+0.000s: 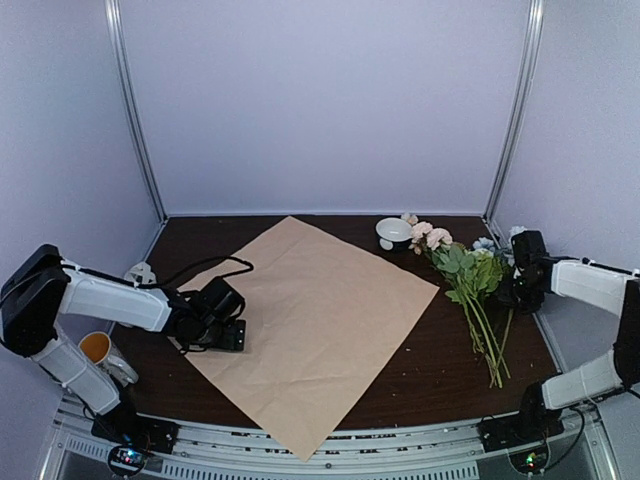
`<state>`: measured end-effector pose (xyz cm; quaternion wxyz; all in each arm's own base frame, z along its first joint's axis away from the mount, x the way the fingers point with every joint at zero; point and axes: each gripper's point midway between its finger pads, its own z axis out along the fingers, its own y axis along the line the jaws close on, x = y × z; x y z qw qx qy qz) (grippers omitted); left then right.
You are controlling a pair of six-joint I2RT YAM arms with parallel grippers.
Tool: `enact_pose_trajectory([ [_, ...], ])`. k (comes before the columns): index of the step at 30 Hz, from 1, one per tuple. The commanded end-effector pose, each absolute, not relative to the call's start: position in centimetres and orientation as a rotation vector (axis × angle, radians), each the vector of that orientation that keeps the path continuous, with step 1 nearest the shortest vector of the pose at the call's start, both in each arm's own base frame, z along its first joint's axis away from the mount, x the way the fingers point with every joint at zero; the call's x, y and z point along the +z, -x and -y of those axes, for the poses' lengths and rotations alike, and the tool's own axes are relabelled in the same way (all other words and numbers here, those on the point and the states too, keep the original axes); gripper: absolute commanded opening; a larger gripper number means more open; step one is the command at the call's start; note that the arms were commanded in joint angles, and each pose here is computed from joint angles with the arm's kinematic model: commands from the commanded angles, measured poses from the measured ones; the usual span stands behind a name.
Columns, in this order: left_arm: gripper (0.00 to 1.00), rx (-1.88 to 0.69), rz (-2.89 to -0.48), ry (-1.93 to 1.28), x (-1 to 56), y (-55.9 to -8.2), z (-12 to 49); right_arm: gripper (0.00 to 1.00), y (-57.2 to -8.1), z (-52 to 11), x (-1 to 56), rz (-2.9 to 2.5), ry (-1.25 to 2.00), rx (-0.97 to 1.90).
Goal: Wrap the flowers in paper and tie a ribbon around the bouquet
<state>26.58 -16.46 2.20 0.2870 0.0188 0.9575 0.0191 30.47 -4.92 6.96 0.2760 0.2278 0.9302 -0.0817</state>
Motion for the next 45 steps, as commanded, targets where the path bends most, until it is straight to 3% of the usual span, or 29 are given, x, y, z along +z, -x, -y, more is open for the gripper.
enact_pose_trajectory([
  [1, 0.89, -0.074, -2.533, -0.062, 2.9, -27.4, 18.7, 0.00, -30.9, 7.2, 15.1, -2.292, -0.596, -0.345],
  [5, 0.89, -0.151, -2.377, -0.099, 7.4, -28.3, 20.2, 0.00, -29.7, 8.0, 21.9, -2.118, -0.574, -0.428],
  [8, 0.88, -0.158, -2.209, -0.242, 13.1, -28.6, 22.5, 0.00, -29.7, 5.2, 27.3, -1.993, -0.428, -0.309],
  [11, 0.85, -0.271, -1.994, -0.502, 20.0, -26.6, 27.8, 0.00, -29.4, -4.8, 33.7, -1.786, -0.034, 0.178],
  [14, 0.80, -0.626, -1.722, -0.800, 26.8, -22.1, 33.8, 0.00, -25.5, -15.0, 40.3, -1.456, 0.271, 0.713],
  [17, 0.79, -0.952, -1.409, -0.971, 32.9, -17.3, 36.9, 0.00, -22.1, -21.3, 44.0, -1.283, 0.415, 1.030],
  [20, 0.79, -1.042, -1.287, -1.071, 35.3, -15.5, 38.5, 0.00, -20.6, -26.2, 45.7, -1.216, 0.521, 1.176],
  [26, 0.78, -1.088, -1.279, -1.105, 36.3, -16.1, 41.2, 0.00, -19.4, -33.1, 46.3, -1.151, 0.680, 1.311],
  [30, 0.51, -1.065, -1.309, -1.008, 36.4, -17.8, 41.5, 0.00, -18.9, -34.5, 46.1, -1.132, 0.693, 1.377],
  [39, 0.54, -1.260, -1.263, -1.063, 35.4, -16.0, 43.8, 0.00, -18.5, -37.2, 43.9, -1.183, 0.774, 1.436],
  [41, 0.45, -1.252, -1.298, -1.065, 35.3, -16.5, 44.3, 0.00, -18.0, -37.5, 43.9, -1.173, 0.802, 1.447],
  [45, 0.00, -1.275, -1.346, -1.039, 35.0, -17.0, 44.8, 0.00, -18.2, -37.6, 43.3, -1.203, 0.813, 1.419],
])
